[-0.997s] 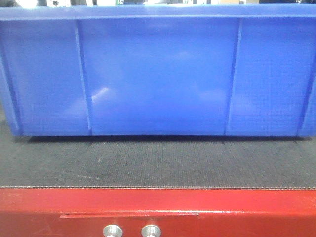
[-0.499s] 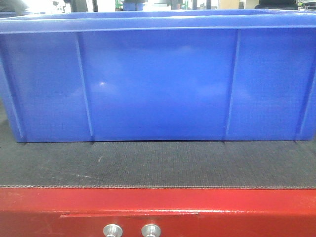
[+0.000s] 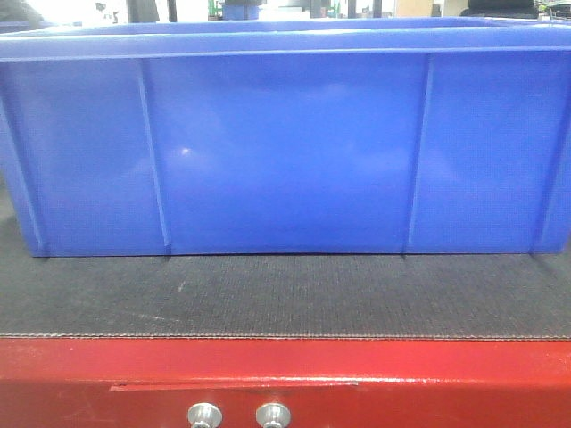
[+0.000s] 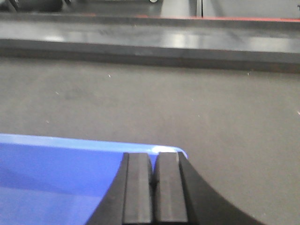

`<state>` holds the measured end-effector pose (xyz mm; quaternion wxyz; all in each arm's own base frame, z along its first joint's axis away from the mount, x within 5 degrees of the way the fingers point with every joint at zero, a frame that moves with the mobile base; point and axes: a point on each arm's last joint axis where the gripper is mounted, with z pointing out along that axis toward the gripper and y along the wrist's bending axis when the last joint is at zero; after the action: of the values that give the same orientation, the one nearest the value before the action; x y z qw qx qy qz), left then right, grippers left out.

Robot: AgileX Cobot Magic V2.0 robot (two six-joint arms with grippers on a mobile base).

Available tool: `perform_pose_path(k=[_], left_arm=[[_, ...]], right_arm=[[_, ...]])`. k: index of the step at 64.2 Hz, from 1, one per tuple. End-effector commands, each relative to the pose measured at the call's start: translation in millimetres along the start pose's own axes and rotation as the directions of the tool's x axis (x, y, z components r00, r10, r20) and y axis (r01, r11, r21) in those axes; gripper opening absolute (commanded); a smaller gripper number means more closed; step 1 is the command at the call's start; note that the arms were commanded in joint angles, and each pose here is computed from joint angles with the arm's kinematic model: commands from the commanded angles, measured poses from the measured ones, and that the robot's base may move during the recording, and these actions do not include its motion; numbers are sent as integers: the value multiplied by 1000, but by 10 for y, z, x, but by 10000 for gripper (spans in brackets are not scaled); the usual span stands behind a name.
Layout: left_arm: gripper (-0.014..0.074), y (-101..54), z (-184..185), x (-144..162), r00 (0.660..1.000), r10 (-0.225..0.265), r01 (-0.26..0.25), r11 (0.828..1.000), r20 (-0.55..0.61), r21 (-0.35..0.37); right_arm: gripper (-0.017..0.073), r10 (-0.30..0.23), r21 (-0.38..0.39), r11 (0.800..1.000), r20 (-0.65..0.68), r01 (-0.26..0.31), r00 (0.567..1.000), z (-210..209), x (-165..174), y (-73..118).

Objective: Move blue bin to conveyor side
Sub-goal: 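Open both grippers and release the blue bin on the belt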

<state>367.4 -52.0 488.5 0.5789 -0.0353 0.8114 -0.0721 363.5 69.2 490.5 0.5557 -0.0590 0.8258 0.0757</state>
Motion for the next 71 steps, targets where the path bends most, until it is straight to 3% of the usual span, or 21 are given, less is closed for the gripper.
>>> perform_pose_path(k=[1, 23, 32, 40, 57, 71], left_arm=[[4, -25, -119, -88, 1000, 3, -3, 1000, 23, 6], [-6, 2, -546, -178, 1000, -3, 3, 1000, 4, -9], [-6, 14, -584, -125, 1000, 0, 0, 1000, 10, -5], [-6, 28, -619, -45, 1000, 3, -3, 1000, 26, 3], [-6, 90, -743, 333, 994, 13, -18, 999, 106, 41], [-6, 178, -889, 877, 977, 22, -41, 995, 210, 88]], right_arm=[[-78, -2, -7, 1000, 34, 2, 999, -101, -67, 13], [-81, -4, -10, 1000, 91, 4, 996, -548, -181, 30], [-82, -7, -4, 1000, 97, 7, 995, -583, -67, 18], [-87, -42, 31, 999, 100, 39, 994, -586, 121, -21], [-87, -56, 31, 998, 265, 50, 963, -677, 562, -47], [-87, -58, 26, 998, 314, 52, 948, -837, 1083, -67]])
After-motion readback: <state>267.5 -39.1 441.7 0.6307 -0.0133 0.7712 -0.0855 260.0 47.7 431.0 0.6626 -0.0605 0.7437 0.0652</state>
